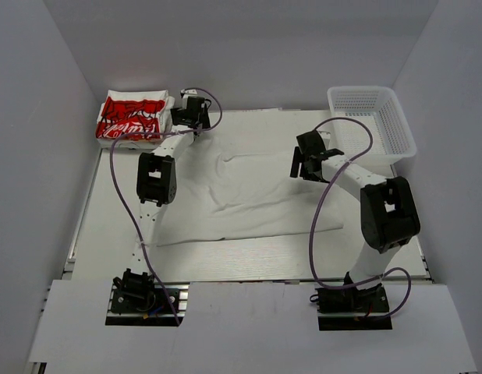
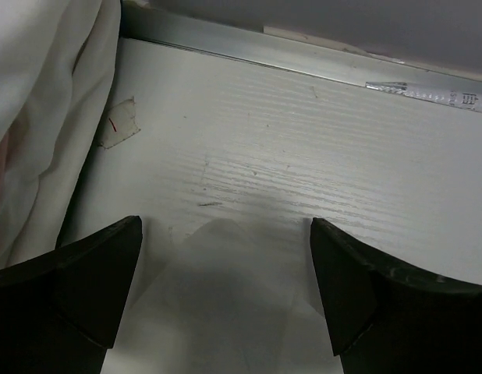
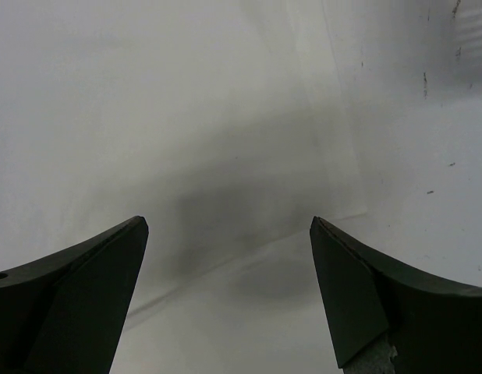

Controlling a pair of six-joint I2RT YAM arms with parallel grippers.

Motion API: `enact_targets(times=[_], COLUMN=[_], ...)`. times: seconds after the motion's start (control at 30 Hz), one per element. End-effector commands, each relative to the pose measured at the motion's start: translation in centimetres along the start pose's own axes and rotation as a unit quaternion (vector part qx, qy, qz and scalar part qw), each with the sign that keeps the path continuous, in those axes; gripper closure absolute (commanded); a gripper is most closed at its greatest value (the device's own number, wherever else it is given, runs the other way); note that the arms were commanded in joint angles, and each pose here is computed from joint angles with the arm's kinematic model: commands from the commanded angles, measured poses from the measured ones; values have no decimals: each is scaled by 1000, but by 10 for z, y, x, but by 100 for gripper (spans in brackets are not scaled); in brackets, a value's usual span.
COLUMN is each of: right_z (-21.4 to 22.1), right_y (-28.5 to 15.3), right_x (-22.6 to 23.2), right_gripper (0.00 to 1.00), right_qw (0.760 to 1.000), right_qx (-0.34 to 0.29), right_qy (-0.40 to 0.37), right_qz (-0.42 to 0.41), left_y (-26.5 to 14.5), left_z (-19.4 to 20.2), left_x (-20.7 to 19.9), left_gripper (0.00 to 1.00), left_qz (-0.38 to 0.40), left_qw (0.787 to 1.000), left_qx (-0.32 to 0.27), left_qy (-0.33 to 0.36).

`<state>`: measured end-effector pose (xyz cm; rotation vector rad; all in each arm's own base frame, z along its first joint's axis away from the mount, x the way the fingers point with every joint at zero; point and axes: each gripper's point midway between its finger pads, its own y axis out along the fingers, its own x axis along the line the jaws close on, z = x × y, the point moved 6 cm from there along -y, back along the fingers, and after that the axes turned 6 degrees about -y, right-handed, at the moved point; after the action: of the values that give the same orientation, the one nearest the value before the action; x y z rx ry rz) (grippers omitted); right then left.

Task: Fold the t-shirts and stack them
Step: Grap the side of the flattened tshirt furthest away from the robot with both arms

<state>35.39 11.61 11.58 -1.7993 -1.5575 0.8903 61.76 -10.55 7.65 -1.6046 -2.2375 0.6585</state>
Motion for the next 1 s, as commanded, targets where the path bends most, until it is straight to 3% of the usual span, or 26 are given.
enact_targets(times=[0.0,0.07,0.2,0.23,0.3,0.33,0.4,0.43,0.77,0.97], right_z=[-26,-24,-37,-36,-42,-46,-58,-63,-101,-94], right_y=[10,19,25,30,36,40,50,53,96,115], right_x=[0,2,4,1,0,-4,-4,-6,3,8], right_gripper=[10,10,10,10,10,10,10,10,10,11], right_qw=[999,999,999,999,998,997,995,994,990,991], right_qx=[-20,-7,-16,-13,-19,-23,-35,-36,-50,-22], right_qy=[19,20,41,44,53,62,67,74,101,97], right_qz=[20,24,20,28,41,50,66,71,81,95], left_y=[8,12,17,16,18,15,10,11,-34,-56], left_z=[-9,0,10,10,22,18,18,21,-22,-37], left_x=[2,3,2,0,0,0,0,0,6,10], left_gripper=[2,6,27,45,59,78,96,100,100,100], left_qz=[19,16,25,35,46,53,58,62,92,109], left_qw=[1000,1000,1000,999,998,998,998,997,994,992], left_qx=[-13,-5,1,4,21,16,15,16,-49,-69], left_qy=[-9,-4,8,8,27,29,28,33,10,2])
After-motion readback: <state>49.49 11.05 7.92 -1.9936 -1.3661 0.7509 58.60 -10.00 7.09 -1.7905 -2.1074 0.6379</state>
